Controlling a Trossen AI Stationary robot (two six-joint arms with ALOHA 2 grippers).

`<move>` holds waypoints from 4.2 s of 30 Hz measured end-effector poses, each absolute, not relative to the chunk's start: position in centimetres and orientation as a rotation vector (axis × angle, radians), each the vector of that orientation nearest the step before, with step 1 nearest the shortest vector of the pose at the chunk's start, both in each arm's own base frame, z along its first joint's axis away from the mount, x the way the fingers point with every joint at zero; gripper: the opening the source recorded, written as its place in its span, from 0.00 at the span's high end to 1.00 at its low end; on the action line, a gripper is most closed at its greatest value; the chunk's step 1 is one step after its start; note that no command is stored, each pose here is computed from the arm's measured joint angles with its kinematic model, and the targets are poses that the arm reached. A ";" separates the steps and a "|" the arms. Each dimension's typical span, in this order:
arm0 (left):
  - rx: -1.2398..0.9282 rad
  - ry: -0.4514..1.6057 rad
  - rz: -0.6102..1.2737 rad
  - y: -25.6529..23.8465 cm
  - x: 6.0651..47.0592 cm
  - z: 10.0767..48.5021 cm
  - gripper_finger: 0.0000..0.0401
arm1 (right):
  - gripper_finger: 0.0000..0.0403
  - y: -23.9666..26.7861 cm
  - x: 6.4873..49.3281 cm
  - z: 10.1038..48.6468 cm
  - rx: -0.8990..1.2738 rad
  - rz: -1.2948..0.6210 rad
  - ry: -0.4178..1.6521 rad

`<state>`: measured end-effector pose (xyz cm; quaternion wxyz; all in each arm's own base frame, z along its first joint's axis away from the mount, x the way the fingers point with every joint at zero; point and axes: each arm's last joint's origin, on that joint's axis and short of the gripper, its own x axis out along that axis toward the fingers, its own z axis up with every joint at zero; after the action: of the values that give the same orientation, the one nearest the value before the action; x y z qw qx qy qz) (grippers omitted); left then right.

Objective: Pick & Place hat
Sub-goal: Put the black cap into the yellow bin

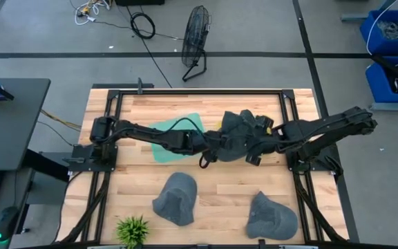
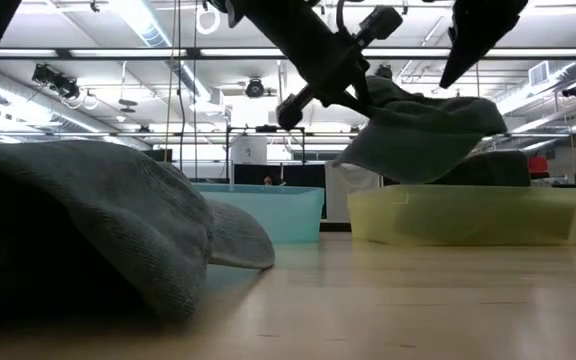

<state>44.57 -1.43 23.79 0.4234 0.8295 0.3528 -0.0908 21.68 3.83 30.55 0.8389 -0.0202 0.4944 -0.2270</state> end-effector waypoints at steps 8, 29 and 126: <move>2.131 0.924 -0.301 -3.3 44.0 23.3 0.97 | 0.49 2.8 21.3 30.8 -0.051 -0.599 1.046; 2.237 0.908 -0.259 -7.1 43.7 23.7 0.97 | 0.54 1.2 23.8 31.5 0.098 -0.258 0.972; 0.595 0.786 0.632 -3.5 36.9 30.7 0.77 | 0.67 -0.9 19.3 35.0 0.324 -0.606 1.191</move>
<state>36.93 -3.52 30.70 0.8335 0.2806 0.3709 0.2984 19.35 -0.86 35.02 0.7728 0.1497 0.5498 -0.2795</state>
